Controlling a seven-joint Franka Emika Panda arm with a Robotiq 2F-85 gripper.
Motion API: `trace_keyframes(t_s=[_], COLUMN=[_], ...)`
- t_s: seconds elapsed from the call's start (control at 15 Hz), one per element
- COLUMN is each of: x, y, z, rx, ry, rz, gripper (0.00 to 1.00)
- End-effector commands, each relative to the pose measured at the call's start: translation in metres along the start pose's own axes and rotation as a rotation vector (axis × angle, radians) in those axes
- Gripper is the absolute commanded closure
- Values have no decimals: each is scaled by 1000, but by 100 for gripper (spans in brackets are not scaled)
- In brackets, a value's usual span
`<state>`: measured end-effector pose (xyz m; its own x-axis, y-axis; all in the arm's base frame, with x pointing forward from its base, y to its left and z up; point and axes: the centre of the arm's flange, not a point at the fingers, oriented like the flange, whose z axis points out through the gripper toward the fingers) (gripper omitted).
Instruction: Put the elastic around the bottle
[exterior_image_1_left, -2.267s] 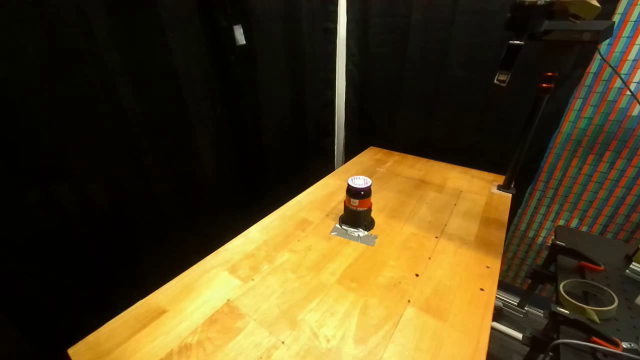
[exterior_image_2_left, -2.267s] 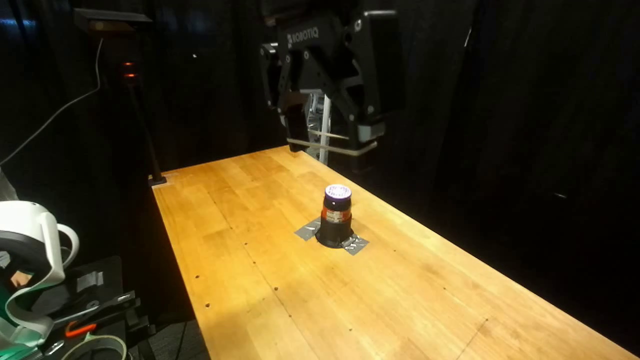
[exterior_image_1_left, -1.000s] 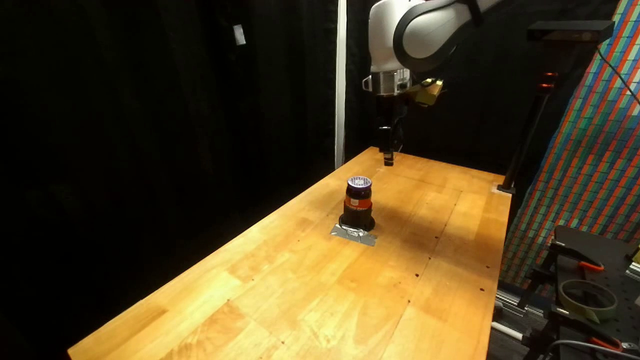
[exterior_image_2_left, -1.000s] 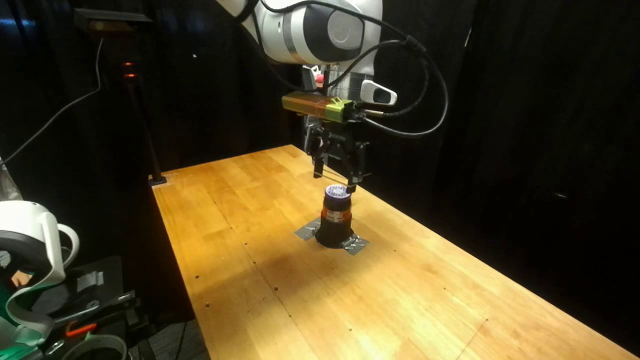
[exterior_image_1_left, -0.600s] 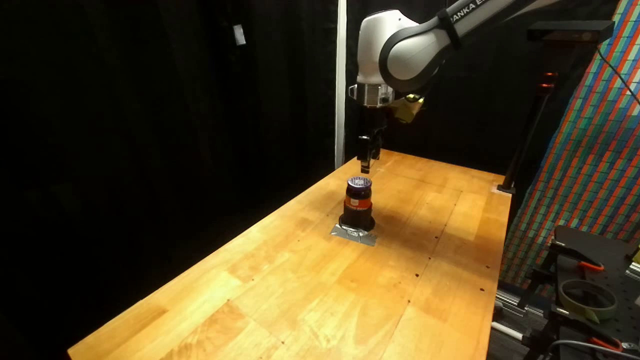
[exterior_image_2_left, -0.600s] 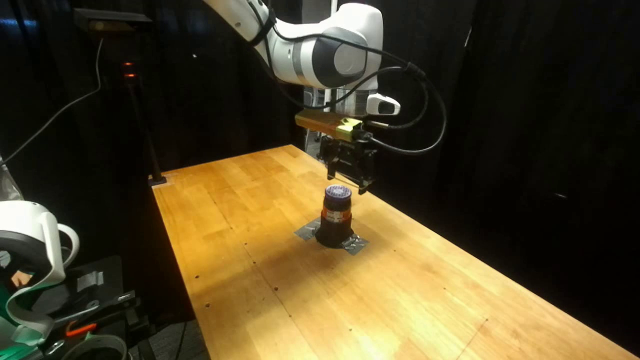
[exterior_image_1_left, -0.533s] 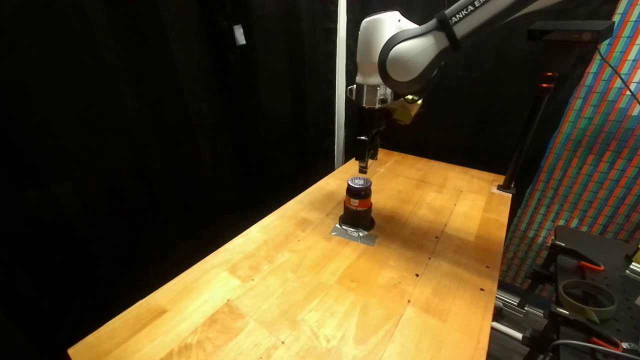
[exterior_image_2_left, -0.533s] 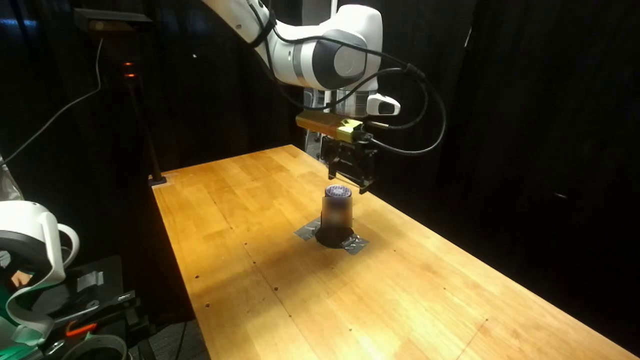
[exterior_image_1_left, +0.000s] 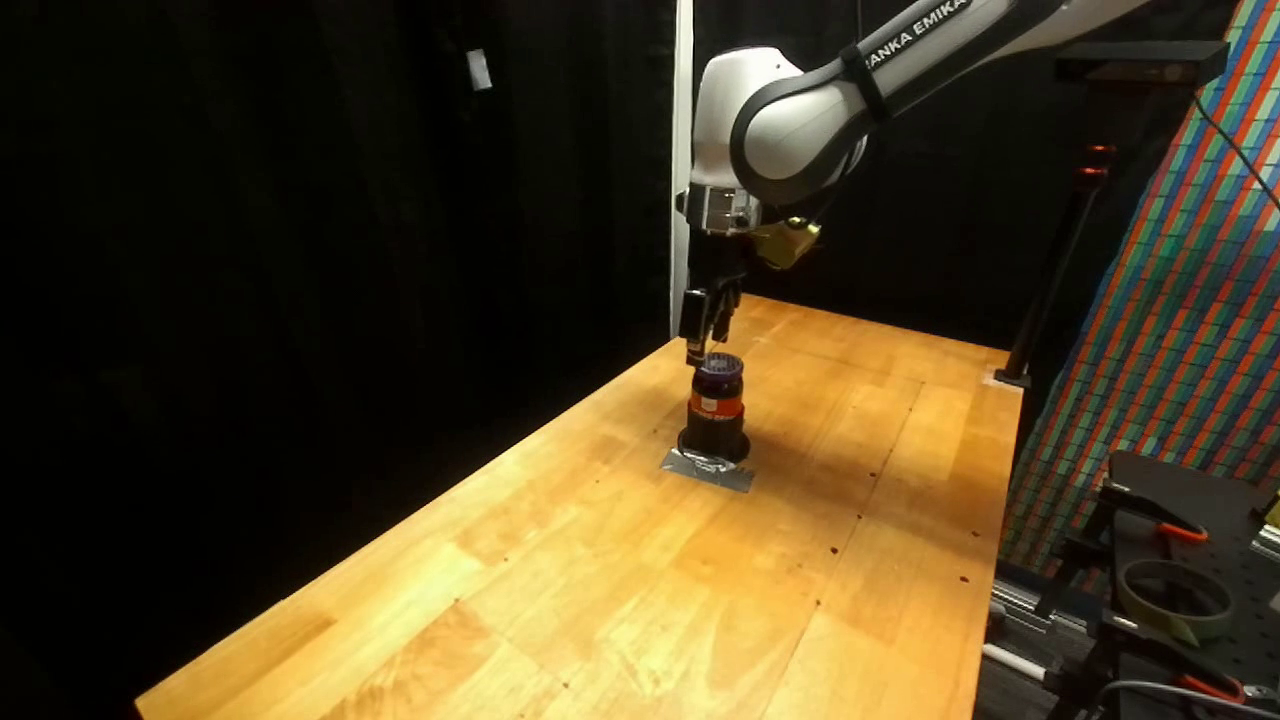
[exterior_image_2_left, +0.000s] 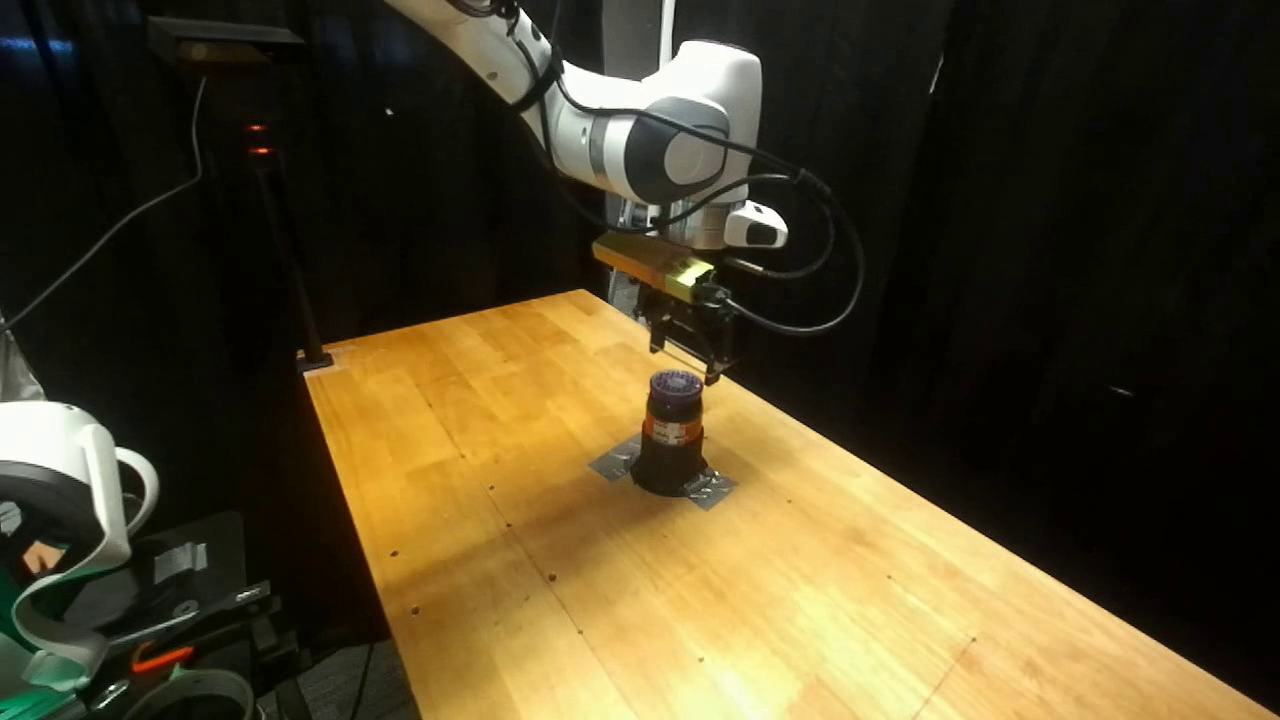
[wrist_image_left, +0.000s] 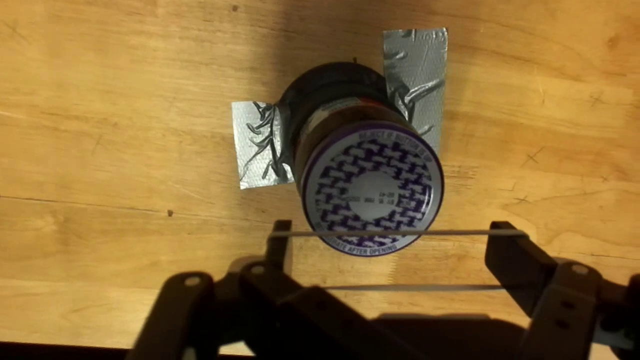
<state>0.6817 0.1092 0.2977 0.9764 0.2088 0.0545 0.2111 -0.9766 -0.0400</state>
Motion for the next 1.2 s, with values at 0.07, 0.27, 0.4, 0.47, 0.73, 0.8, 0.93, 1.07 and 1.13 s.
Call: trace_keyframes(t_s=[0.07, 0.27, 0.4, 0.47, 0.73, 0.8, 0.93, 1.07, 1.13], x=[23, 25, 27, 27, 25, 22, 13, 3, -3], y=[4, 10, 12, 13, 18, 20, 25, 30, 31], z=[12, 24, 32, 35, 44, 44, 38, 29, 24], rx=[-2, -4, -6, -6, -12, -16, -25, -34, -35], ry=[25, 6, 4, 0, -33, -42, -68, -76, -73], rz=[20, 26, 28, 29, 31, 30, 30, 34, 32], gripper=[0, 0, 0, 0, 0, 0, 0, 0, 0])
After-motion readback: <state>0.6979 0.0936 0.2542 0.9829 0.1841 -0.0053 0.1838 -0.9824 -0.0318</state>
